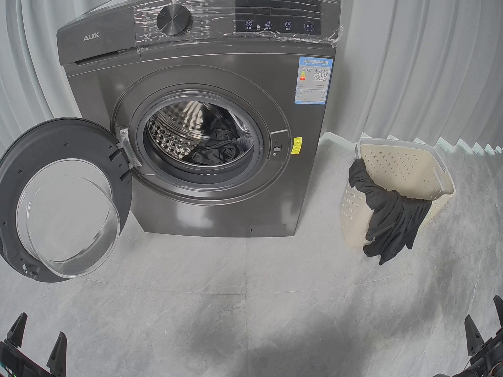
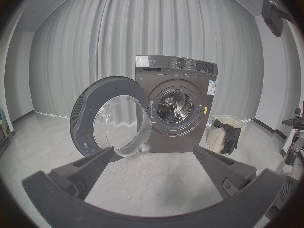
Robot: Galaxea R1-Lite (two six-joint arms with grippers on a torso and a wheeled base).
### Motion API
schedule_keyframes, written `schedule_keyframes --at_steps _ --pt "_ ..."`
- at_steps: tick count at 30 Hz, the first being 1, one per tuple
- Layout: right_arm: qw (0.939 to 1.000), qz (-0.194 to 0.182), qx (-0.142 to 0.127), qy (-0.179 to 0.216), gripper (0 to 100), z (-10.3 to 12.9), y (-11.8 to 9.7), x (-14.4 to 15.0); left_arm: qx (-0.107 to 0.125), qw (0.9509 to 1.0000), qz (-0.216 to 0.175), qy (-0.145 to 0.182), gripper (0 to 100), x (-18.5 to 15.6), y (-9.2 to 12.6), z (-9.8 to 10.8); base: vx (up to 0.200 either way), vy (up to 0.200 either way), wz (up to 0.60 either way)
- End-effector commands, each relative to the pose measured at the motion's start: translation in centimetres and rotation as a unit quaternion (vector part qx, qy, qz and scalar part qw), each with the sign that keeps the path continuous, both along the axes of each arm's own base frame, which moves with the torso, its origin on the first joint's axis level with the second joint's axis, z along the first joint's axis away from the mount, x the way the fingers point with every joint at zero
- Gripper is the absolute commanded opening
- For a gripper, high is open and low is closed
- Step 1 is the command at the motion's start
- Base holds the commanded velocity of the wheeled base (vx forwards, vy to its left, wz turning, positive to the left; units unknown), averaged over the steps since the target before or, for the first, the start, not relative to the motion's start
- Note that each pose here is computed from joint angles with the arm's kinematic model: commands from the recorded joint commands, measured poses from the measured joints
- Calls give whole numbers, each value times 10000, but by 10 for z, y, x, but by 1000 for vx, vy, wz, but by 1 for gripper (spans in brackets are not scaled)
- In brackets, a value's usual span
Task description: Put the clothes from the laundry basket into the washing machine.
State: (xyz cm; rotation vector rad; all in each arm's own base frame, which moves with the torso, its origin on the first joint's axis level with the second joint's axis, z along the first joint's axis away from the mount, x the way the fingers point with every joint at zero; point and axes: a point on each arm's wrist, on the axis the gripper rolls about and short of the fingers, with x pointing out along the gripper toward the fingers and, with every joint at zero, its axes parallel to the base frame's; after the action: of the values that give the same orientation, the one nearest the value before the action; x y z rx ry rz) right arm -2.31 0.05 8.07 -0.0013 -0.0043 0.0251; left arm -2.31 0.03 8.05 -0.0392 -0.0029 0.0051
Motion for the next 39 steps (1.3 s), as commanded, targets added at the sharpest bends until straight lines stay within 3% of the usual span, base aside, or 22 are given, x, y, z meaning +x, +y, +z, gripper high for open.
schedule_keyframes --at_steps 1,22,28,39 --pt "10000 5 -1 21 100 -5 0 0 -19 10000 5 21 100 0 0 -5 0 -200 0" --pt "10000 5 -1 21 100 -5 0 0 -27 10000 13 21 100 0 0 -5 0 -200 0" --pt "10000 5 -1 21 100 -5 0 0 -27 10000 5 21 100 0 0 -5 0 0 0" --pt "10000 5 -1 21 100 -5 0 0 -34 10000 5 21 100 0 0 -5 200 0 0"
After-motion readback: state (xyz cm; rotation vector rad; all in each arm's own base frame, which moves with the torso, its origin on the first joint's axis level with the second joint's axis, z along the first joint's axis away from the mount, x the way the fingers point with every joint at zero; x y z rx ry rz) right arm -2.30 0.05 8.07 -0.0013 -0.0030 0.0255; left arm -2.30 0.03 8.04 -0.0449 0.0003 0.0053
